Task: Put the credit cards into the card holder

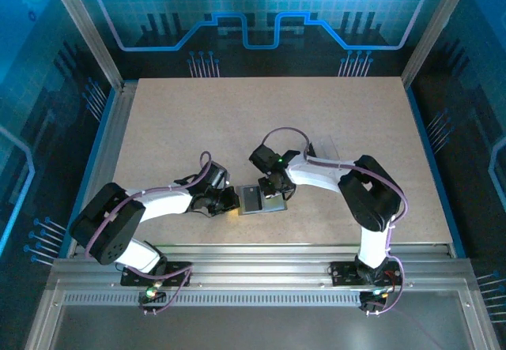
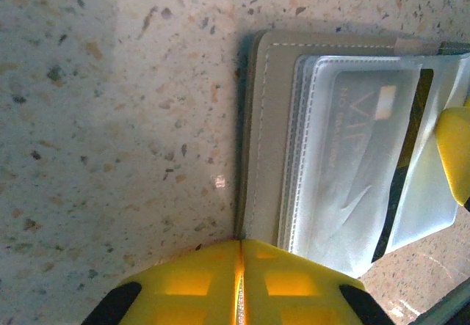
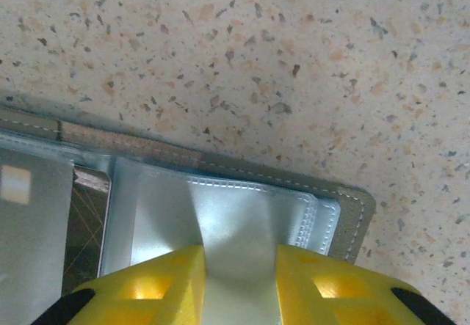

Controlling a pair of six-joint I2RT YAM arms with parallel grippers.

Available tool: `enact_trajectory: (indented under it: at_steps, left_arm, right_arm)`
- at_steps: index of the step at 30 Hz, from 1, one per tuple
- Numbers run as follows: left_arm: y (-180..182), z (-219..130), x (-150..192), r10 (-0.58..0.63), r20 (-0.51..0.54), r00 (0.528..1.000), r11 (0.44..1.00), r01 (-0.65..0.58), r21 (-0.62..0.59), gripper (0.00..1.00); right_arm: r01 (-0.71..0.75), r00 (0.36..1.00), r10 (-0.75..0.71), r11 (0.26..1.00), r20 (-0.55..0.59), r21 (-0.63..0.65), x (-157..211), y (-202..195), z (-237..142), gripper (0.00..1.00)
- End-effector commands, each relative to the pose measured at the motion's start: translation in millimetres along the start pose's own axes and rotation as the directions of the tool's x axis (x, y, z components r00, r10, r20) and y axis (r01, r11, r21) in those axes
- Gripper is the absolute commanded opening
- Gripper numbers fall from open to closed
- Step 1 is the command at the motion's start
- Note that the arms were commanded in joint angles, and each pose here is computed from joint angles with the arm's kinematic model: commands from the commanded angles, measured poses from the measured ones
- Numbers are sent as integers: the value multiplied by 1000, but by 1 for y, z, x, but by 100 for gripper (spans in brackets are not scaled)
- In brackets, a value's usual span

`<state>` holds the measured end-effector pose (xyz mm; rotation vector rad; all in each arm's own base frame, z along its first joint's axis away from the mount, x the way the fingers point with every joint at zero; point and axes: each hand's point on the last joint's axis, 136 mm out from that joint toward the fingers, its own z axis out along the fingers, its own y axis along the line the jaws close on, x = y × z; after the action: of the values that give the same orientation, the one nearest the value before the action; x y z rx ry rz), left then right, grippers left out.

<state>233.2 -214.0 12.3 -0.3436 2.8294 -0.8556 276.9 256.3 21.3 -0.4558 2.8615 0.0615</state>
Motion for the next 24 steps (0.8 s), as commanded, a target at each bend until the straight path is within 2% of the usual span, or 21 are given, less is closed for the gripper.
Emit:
enact_trajectory:
  at_steps: [1,5,8,12,15,17,24]
  left_arm:
    - [23,4,13,-16,-39,999,998,13,-65,11]
    - [23,4,13,-14,-37,999,998,12,-65,11]
    - [24,5,13,-12,-39,999,998,9,-67,11]
    - [24,7,14,-14,-44,999,998,11,-68,11]
    - [26,8,15,-15,-46,999,998,12,-69,11]
    - [27,9,15,-16,-46,999,997,13,-72,11]
    - [25,16,19,-20,-62,998,998,16,-65,11]
  right_arm:
    - [9,999,-6,999,-51,47,10,-9,15,33]
    - [8,997,-5,999,-73,51,19,-7,23,31]
    - [9,997,-6,999,-76,43,23,-4,25,25]
    - [15,998,-14,1000,-64,25,21,1,20,17]
    - [19,999,-18,1000,-44,24,15,3,12,4]
    - [34,999,-34,999,-21,23,8,6,3,0]
    - [113,992,-113,994,52,-1,-17,37,-34,0]
